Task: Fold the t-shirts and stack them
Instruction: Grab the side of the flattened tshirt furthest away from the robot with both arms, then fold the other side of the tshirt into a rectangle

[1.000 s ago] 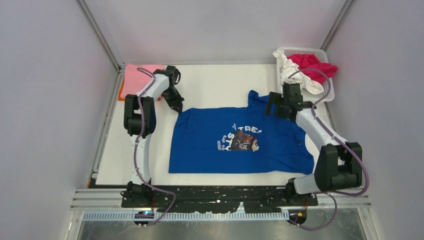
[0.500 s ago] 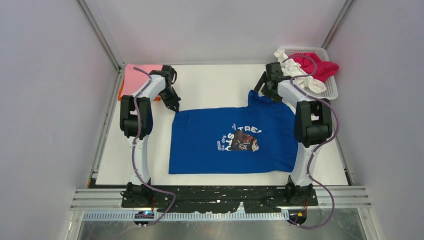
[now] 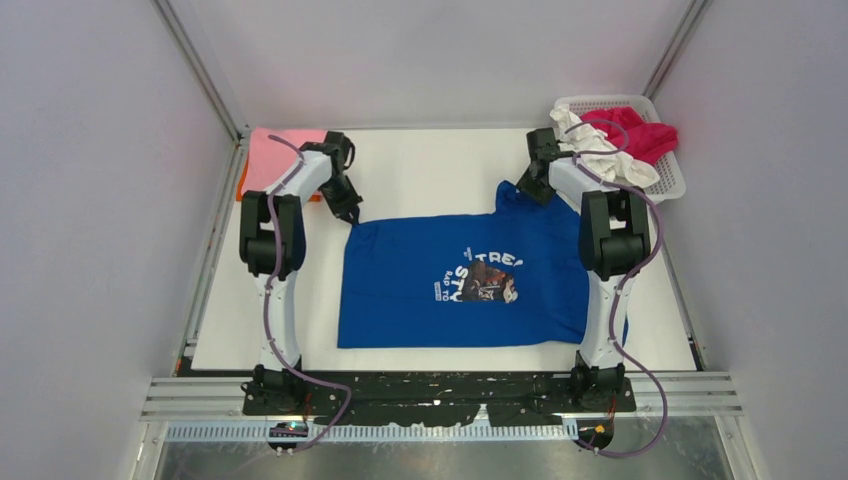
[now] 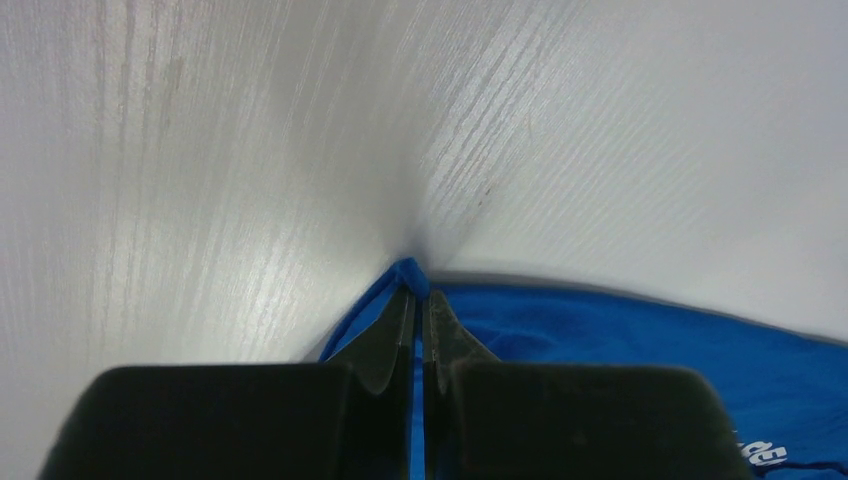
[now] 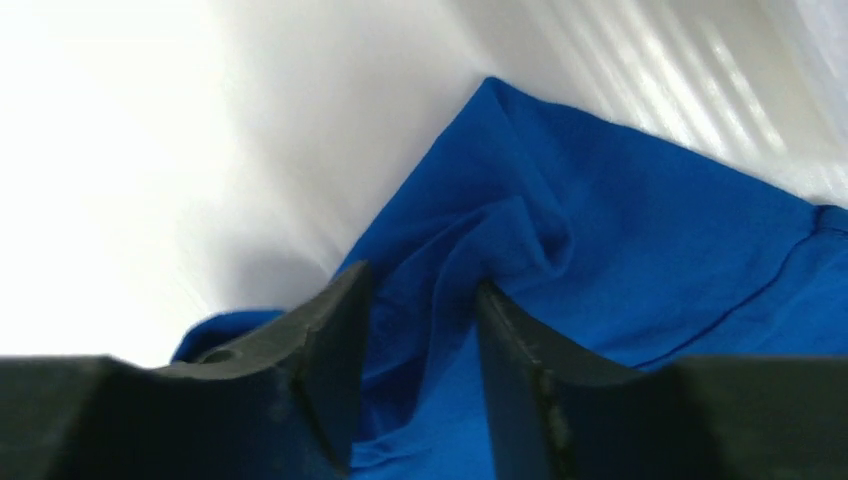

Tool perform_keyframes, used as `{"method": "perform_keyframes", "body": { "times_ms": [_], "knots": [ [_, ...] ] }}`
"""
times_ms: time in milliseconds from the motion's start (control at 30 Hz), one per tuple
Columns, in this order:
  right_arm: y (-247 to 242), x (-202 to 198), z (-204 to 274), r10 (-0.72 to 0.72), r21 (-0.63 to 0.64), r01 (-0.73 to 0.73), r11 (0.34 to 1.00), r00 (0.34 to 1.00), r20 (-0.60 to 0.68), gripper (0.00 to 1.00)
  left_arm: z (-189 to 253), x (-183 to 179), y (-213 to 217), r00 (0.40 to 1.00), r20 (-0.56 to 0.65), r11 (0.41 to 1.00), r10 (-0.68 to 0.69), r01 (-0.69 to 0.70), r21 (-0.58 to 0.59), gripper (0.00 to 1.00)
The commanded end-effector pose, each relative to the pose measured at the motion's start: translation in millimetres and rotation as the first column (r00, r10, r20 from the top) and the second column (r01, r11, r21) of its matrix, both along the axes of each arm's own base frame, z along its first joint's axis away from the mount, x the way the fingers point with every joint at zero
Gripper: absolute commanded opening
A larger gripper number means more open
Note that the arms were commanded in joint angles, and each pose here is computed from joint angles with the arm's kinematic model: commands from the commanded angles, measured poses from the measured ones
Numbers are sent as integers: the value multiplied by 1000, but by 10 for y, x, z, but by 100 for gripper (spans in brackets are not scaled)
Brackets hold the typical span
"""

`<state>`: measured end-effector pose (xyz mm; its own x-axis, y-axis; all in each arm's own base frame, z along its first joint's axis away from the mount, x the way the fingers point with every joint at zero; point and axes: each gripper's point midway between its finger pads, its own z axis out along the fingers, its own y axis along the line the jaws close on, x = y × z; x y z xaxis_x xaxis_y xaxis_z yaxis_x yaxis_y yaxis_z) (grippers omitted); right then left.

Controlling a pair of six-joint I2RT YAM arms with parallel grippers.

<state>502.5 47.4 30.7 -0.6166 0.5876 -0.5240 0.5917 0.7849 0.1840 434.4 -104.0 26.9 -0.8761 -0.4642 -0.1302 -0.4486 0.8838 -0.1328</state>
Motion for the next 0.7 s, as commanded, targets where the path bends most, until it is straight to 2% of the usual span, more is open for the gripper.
{"method": "perform_keyframes", "body": {
  "times_ms": [0,33,100,400,667],
  "knots": [
    [-62,249,214,-29,-15,30,999,996,82,34,342,103,0,995,98,1000,-17,19,-18,0],
    [-73,276,252,-31,-19,33,999,995,92,22,357,107,-1,995,103,1000,-18,20,-18,0],
    [-82,298,314,-27,-25,30,999,994,106,8,385,104,3,994,108,1000,-18,20,-17,0],
    [-97,203,768,53,-65,-41,997,979,195,5,557,7,-15,987,155,999,-38,43,-28,0],
    [-171,-443,856,146,-151,-126,981,981,128,5,627,-243,-115,977,201,998,-66,68,-5,0]
  ]
}}
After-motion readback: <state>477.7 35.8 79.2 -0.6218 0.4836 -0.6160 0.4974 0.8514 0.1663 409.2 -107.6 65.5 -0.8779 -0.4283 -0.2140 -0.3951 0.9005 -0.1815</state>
